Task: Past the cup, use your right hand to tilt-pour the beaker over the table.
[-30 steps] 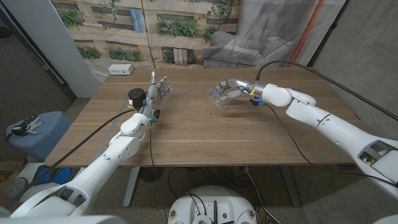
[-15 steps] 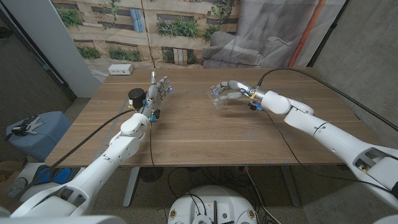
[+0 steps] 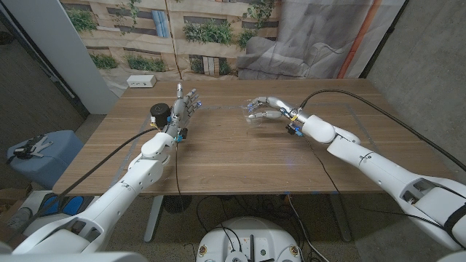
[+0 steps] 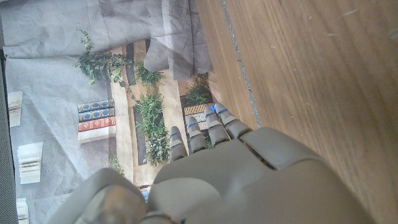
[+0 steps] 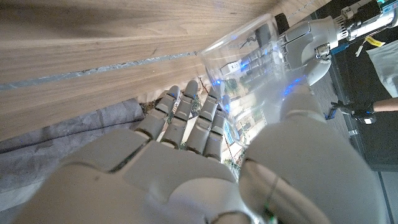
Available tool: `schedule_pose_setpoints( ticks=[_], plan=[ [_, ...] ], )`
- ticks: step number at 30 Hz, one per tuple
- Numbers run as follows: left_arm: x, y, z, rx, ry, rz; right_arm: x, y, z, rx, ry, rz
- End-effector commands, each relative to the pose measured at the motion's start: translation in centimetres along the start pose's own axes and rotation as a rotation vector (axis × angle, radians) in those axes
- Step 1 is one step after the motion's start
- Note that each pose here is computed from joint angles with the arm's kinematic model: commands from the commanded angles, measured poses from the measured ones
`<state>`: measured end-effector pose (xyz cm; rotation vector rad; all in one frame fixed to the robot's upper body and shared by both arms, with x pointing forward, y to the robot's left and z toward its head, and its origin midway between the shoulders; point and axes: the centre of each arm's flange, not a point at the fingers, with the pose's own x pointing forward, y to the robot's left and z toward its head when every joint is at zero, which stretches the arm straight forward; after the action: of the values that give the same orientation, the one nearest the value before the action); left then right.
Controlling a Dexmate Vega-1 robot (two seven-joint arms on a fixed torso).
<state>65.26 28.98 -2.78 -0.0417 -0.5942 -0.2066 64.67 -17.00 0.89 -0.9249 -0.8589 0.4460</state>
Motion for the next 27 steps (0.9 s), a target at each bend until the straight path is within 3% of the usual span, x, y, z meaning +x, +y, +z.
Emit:
schedule_pose_setpoints(
  ticks=[1, 14, 27],
  plan=[
    [0.0, 0.0, 0.0, 0.000, 0.000, 0.000, -0.2, 1.5, -1.0, 0.060, -0.019, -0.075],
    [0.0, 0.0, 0.0, 0.000, 0.000, 0.000, -0.8, 3.5, -1.7, 0.075, -0.034, -0.087],
    [0.0, 0.0, 0.0, 0.000, 0.000, 0.000, -0.9, 5.5, -1.8, 0.017, -0.065, -0.115]
  ],
)
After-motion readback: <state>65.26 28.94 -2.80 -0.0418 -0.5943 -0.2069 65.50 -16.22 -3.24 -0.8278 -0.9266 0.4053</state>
